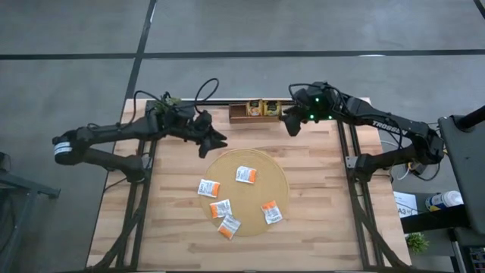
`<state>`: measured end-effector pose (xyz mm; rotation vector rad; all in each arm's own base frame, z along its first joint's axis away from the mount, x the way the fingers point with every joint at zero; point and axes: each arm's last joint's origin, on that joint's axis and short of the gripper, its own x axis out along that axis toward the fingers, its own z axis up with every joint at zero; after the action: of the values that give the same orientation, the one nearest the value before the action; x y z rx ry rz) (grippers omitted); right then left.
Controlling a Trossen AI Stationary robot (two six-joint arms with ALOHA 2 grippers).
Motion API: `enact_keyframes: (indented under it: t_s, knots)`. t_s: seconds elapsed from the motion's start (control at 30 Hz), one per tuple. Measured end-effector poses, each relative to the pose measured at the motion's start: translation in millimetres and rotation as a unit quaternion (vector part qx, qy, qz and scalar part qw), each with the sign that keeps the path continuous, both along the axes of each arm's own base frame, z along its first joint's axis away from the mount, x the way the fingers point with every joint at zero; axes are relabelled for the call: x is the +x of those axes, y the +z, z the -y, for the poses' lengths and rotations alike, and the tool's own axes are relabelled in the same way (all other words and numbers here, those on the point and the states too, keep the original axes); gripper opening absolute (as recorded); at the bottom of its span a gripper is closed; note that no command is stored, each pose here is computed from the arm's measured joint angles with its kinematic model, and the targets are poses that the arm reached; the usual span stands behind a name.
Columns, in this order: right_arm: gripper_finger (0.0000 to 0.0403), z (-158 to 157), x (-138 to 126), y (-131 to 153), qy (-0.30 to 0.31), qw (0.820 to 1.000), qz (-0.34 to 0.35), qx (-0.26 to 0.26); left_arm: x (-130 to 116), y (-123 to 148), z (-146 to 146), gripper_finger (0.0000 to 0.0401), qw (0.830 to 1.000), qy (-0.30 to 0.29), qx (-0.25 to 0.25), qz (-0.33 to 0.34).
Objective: Pick & Place Tea
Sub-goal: Put the orange tea bag into the left section of the wooden organizer
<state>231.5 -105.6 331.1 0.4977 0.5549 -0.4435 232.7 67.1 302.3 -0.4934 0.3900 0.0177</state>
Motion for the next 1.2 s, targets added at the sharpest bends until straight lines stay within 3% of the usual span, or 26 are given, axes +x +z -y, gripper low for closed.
enact_keyframes:
  t_s: [0.33, 0.53, 0.67, 0.77, 0.93, 1.2]
  knots:
    - [0.0196, -45.4, 13.2, -3.4, 0.094, 0.995, -0.021, 0.005, 4.7, -3.6, 26.5, 0.0167, 0.998, -0.045, -0.031, -0.021]
    - [0.0196, -66.6, 17.4, -3.5, 0.135, 0.991, -0.022, 0.0, 1.6, -13.4, 59.5, 0.0167, 0.988, -0.095, -0.077, -0.091]
    - [0.0196, -74.6, 18.6, -3.7, 0.153, 0.988, -0.023, -0.005, -2.4, -19.0, 82.0, 0.0167, 0.976, -0.095, -0.13, -0.145]
    - [0.0196, -77.7, 19.0, -3.9, 0.159, 0.987, -0.026, -0.018, -7.1, -24.1, 95.6, 0.0167, 0.963, -0.06, -0.178, -0.195]
    - [0.0196, -78.6, 19.2, -4.1, 0.155, 0.987, -0.032, -0.042, -18.1, -34.5, 105.7, 0.0159, 0.923, 0.053, -0.258, -0.282]
    - [0.0196, -77.9, 20.9, -1.9, 0.146, 0.988, -0.019, -0.05, -19.7, -38.0, 104.7, 0.0147, 0.915, 0.155, -0.251, -0.274]
